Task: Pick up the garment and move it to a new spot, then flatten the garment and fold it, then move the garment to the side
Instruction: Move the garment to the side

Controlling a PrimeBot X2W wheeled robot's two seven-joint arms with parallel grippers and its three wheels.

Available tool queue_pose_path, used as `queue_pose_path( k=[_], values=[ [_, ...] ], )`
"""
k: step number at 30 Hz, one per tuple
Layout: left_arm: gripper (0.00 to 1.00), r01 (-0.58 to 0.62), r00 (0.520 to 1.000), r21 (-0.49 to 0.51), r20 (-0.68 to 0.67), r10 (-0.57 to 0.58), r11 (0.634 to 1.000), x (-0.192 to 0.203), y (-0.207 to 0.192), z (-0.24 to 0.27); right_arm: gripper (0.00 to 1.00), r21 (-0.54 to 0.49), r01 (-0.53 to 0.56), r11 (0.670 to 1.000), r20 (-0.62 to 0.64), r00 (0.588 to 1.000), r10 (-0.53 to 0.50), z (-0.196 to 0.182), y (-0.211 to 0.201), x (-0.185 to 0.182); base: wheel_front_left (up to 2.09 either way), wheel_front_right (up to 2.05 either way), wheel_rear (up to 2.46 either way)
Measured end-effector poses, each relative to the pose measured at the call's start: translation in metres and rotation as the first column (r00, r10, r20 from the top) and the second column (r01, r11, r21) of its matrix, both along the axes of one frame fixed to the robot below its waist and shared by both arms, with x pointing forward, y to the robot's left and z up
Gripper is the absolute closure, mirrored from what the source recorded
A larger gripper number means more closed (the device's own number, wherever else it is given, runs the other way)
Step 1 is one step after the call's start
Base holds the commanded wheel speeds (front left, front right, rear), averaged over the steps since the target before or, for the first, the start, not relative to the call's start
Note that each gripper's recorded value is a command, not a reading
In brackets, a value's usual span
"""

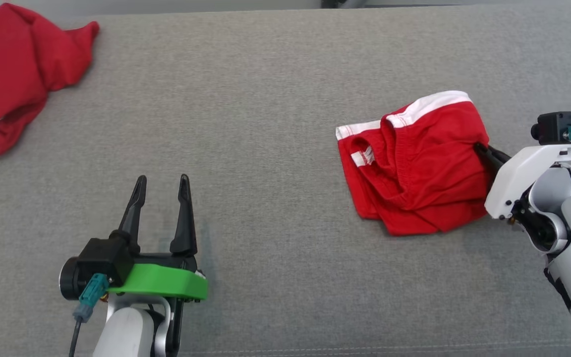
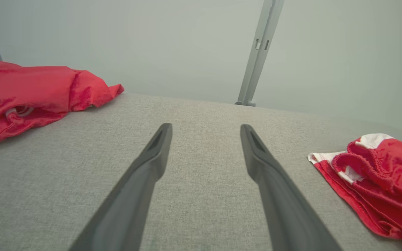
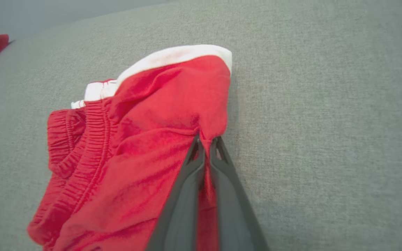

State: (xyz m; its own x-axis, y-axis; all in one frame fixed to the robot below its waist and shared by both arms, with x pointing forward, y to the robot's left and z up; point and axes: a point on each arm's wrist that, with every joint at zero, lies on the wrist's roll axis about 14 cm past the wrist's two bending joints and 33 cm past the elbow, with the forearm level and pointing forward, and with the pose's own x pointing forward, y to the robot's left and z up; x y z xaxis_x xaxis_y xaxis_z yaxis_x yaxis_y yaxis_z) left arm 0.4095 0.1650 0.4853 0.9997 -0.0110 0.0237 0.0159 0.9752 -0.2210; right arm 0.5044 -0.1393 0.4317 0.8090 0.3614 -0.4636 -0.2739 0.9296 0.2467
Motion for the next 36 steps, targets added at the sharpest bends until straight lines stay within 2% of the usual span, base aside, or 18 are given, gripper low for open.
queue_pose_path(
  k=[10, 20, 29, 36],
  values=[
    [0.0, 0.192, 0.981, 0.015, 0.011, -0.192, 0.981, 0.036, -0.061, -0.008, 1.0, -0.026, 0.197, 0.98, 0.067, 0.979, -0.195, 0.012, -0.077, -0.006, 0.0, 0.0, 0.0],
    [0.0, 0.325, 0.946, 0.007, 0.005, -0.325, 0.946, 0.056, -0.109, -0.022, 1.0, -0.072, 0.306, 0.949, 0.13, 0.947, -0.295, 0.019, -0.123, -0.006, 0.0, 0.0, 0.0],
    [0.0, 0.353, 0.935, 0.007, -0.03, -0.352, 0.936, 0.063, -0.115, -0.042, 1.0, -0.135, 0.337, 0.932, 0.19, 0.932, -0.309, 0.018, -0.142, 0.018, 0.0, 0.0, 0.0],
    [0.0, 0.331, 0.943, 0.02, -0.036, -0.33, 0.943, 0.066, -0.104, -0.046, 1.0, -0.215, 0.391, 0.895, 0.225, 0.912, -0.344, 0.021, -0.178, 0.03, 0.0, 0.0, 0.0]
  ],
)
